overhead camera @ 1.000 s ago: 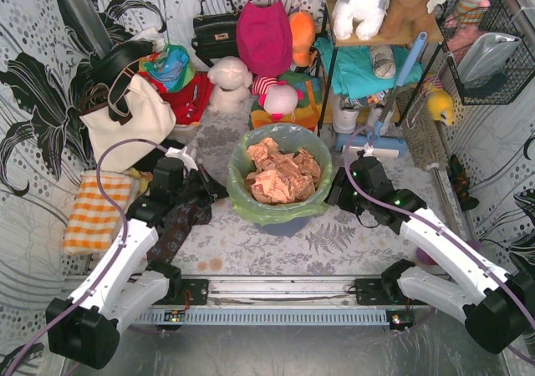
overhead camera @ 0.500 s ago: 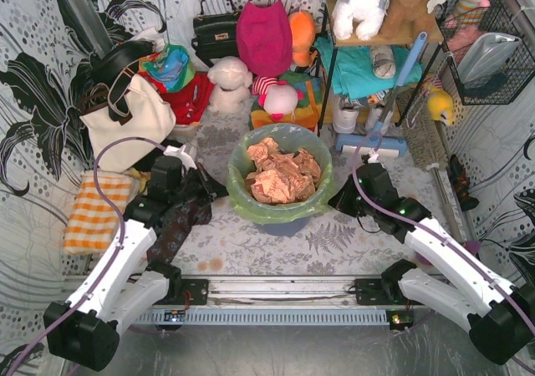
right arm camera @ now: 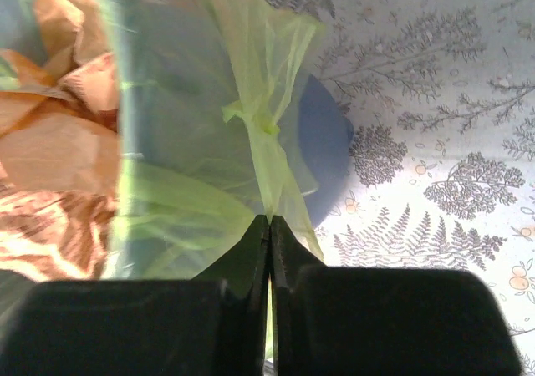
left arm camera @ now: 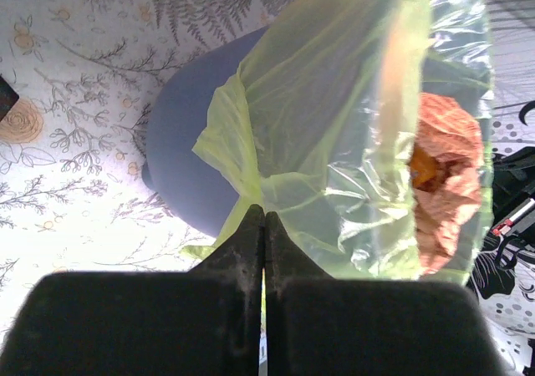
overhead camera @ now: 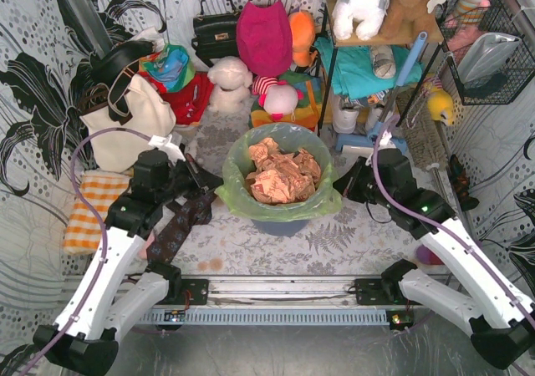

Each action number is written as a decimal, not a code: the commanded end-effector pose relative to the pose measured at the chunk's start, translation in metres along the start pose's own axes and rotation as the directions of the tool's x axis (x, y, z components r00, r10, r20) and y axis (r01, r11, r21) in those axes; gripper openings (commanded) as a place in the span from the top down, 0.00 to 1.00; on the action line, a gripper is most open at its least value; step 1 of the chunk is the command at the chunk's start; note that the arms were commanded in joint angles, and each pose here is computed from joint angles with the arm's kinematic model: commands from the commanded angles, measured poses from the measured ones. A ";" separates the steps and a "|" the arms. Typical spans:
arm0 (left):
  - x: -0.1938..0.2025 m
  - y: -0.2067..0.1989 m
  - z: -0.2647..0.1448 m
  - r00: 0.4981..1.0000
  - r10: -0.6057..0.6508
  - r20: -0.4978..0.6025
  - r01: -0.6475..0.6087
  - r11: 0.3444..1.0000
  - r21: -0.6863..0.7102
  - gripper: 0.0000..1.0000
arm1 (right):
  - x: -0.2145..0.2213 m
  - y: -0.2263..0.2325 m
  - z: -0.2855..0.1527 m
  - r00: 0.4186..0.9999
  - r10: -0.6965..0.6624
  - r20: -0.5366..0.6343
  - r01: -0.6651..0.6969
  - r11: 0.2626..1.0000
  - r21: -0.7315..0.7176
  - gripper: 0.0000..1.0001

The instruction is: Tie the trash bag

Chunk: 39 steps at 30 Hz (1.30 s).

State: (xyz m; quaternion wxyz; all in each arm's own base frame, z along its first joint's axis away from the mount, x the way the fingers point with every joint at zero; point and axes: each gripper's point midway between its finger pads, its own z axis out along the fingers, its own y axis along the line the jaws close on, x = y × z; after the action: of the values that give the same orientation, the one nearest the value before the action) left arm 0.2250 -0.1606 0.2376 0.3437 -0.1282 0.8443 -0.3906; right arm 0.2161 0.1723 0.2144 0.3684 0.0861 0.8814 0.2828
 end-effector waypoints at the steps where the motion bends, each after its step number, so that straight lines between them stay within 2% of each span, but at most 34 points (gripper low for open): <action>1: -0.021 -0.023 -0.020 0.996 0.050 0.074 -0.052 0.998 0.029 1.00 | -0.017 0.011 -0.023 0.998 -0.052 0.037 0.053 0.998 -0.020 1.00; 11: -0.040 -0.055 -0.042 0.989 0.086 0.122 -0.095 0.993 0.070 1.00 | -0.040 0.034 -0.047 0.993 -0.076 0.092 0.083 0.994 -0.077 1.00; 15: -0.033 -0.031 -0.031 0.992 0.080 0.101 -0.080 0.997 -0.003 1.00 | -0.042 0.033 -0.049 0.992 -0.078 0.101 0.086 0.993 -0.076 1.00; 17: -0.023 -0.013 -0.021 0.996 0.054 0.073 -0.051 0.998 -0.042 0.83 | -0.039 0.031 -0.047 0.993 -0.073 0.093 0.080 0.994 -0.072 1.00; 19: -0.013 -0.001 -0.010 0.999 0.021 0.046 -0.018 0.999 -0.050 0.57 | -0.037 0.031 -0.045 0.994 -0.068 0.086 0.075 0.994 -0.074 1.00; 20: -0.010 0.003 -0.006 0.999 0.004 0.040 -0.001 0.999 -0.051 0.48 | -0.036 0.031 -0.045 0.995 -0.066 0.081 0.073 0.995 -0.075 1.00; 23: -0.001 0.016 0.006 0.999 -0.039 0.033 0.040 0.998 -0.047 0.32 | -0.034 0.031 -0.044 0.995 -0.060 0.077 0.066 0.995 -0.080 1.00; 30: 0.013 0.020 0.030 0.997 -0.080 -0.019 0.081 0.996 0.033 0.20 | -0.017 0.021 -0.027 0.999 -0.048 0.023 0.049 0.996 -0.069 1.00; 39: 0.024 0.033 0.045 0.995 -0.081 -0.063 0.082 0.996 0.026 0.20 | -0.007 0.016 -0.020 1.000 -0.027 0.001 0.027 0.997 -0.067 1.00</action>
State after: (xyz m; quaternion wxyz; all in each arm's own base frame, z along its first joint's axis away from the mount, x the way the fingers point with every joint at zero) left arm 0.2313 -0.1692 0.1766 0.2883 -0.1629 0.8563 -0.3964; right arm 0.2035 0.1710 0.2329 0.3669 0.0558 0.8818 0.2910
